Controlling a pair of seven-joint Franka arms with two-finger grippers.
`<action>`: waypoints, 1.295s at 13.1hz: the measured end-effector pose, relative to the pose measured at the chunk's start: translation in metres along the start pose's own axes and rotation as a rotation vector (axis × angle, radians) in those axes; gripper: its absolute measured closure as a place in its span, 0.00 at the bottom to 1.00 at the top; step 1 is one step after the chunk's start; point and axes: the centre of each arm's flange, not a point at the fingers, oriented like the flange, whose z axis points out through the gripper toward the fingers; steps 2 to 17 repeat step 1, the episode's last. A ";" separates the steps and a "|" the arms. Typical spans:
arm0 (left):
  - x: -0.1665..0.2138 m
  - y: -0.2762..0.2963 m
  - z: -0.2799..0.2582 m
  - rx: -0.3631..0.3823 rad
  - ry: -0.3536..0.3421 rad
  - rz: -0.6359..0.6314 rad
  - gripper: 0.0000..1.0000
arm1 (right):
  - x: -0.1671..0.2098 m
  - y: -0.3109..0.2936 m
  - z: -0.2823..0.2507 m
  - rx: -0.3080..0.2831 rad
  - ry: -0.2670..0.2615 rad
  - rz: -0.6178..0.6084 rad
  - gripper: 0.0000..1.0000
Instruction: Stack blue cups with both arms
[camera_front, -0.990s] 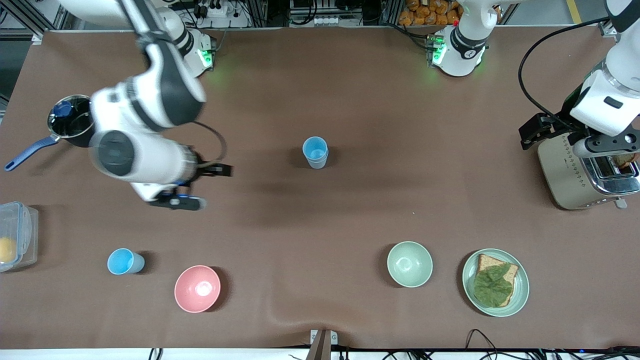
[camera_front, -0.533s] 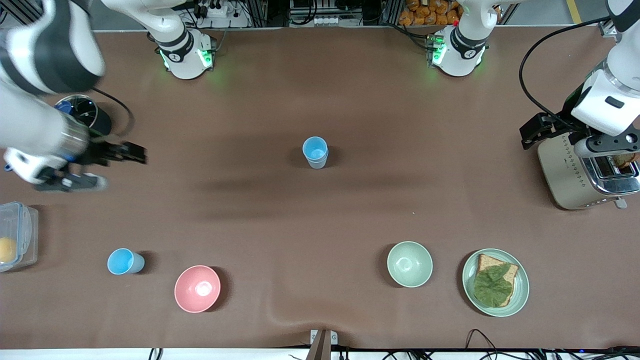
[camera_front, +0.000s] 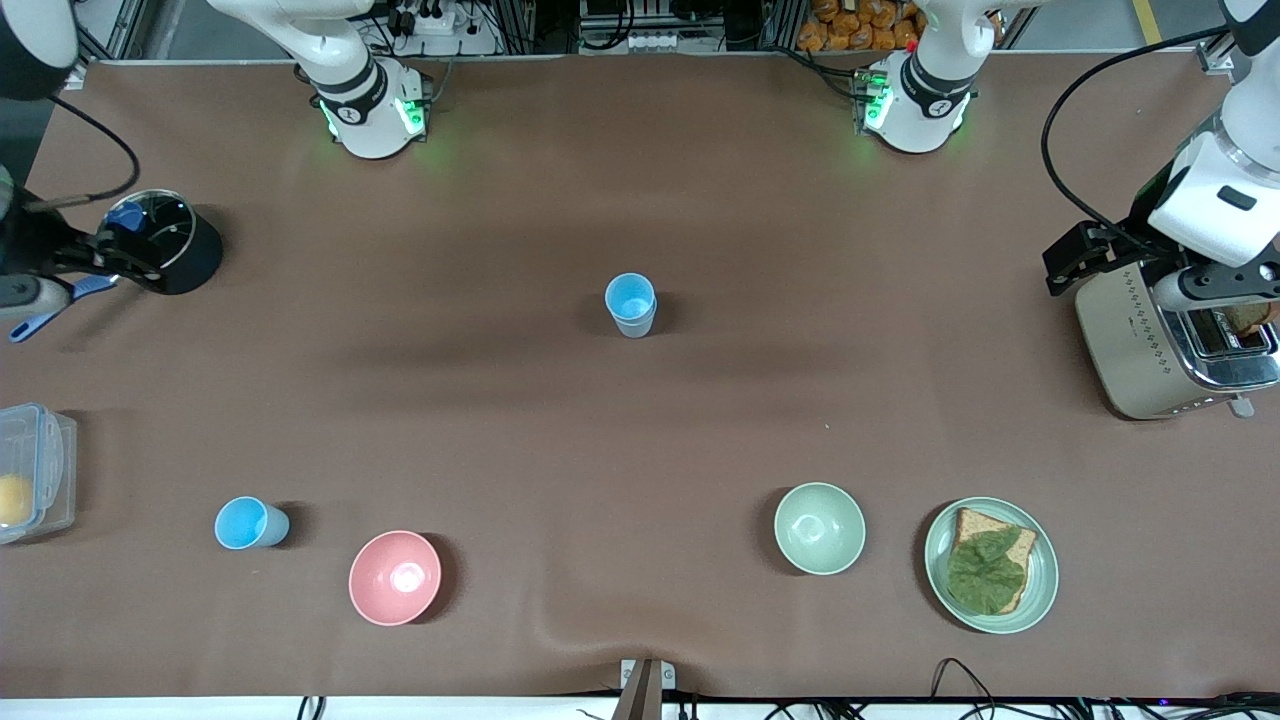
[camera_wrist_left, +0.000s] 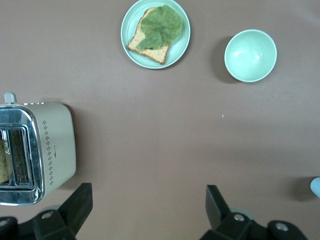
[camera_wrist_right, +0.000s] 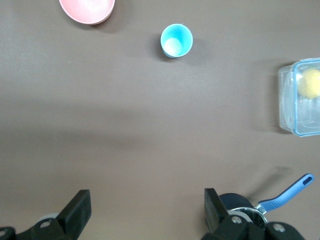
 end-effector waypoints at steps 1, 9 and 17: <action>-0.001 0.000 0.001 0.003 -0.010 0.000 0.00 | -0.004 0.004 -0.005 -0.001 0.005 0.007 0.00; -0.001 0.000 0.001 0.003 -0.010 0.000 0.00 | -0.004 0.004 -0.005 -0.001 0.005 0.007 0.00; -0.001 0.000 0.001 0.003 -0.010 0.000 0.00 | -0.004 0.004 -0.005 -0.001 0.005 0.007 0.00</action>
